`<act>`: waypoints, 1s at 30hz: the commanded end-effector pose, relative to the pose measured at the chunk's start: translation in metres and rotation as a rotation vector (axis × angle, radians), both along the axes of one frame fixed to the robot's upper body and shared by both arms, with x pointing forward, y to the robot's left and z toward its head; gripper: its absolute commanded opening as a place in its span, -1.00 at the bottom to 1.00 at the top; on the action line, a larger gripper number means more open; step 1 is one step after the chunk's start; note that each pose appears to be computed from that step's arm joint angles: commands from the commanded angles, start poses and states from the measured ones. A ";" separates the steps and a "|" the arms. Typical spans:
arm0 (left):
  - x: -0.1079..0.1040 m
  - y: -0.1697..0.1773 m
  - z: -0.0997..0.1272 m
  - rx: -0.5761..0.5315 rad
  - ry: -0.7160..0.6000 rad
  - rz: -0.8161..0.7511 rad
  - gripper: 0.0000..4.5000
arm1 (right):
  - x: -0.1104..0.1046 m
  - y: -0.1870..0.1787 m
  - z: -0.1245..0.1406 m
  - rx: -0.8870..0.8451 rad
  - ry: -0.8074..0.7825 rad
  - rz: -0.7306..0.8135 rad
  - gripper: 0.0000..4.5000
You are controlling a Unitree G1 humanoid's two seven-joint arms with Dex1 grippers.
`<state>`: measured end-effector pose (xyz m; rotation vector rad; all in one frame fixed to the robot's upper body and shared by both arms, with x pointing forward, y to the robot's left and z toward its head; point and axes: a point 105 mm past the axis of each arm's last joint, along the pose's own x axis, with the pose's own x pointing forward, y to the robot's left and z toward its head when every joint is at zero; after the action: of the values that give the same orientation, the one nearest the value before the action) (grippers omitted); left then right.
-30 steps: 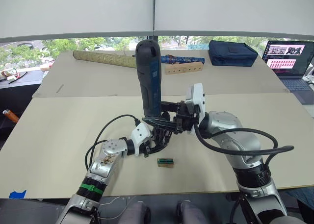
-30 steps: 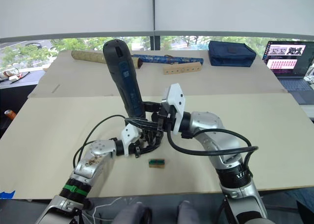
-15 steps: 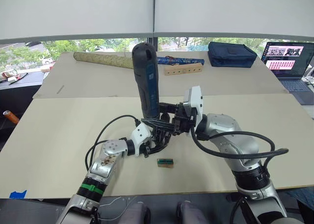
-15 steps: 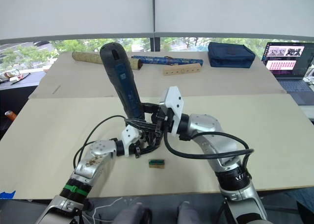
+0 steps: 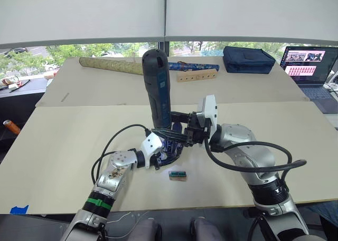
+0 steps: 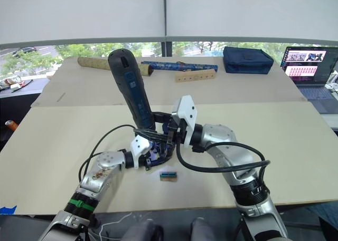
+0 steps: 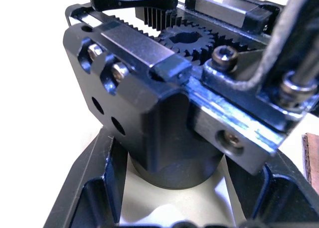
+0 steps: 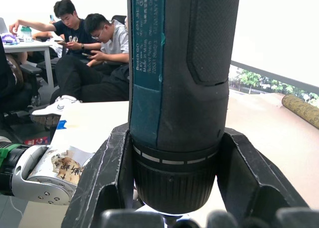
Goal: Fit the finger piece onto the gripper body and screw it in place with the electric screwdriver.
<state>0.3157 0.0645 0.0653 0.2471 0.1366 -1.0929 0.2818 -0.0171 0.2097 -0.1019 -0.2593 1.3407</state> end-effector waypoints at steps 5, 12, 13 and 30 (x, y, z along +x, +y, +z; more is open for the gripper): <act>-0.007 0.000 -0.010 0.008 0.045 -0.018 0.03 | 0.009 -0.005 -0.022 -0.049 0.079 -0.036 -0.15; -0.006 0.000 -0.011 0.006 0.045 -0.006 0.03 | 0.006 -0.010 -0.007 -0.025 0.025 -0.020 -0.15; -0.005 0.000 -0.011 0.006 0.045 -0.005 0.03 | 0.006 -0.011 -0.003 -0.016 0.013 -0.018 -0.15; -0.002 0.004 -0.017 0.013 0.044 0.039 0.03 | -0.025 -0.020 0.054 0.153 -0.146 0.150 -0.15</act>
<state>0.3161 0.0635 0.0664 0.2427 0.1139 -1.0808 0.2704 -0.0363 0.2403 -0.0291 -0.3907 1.4269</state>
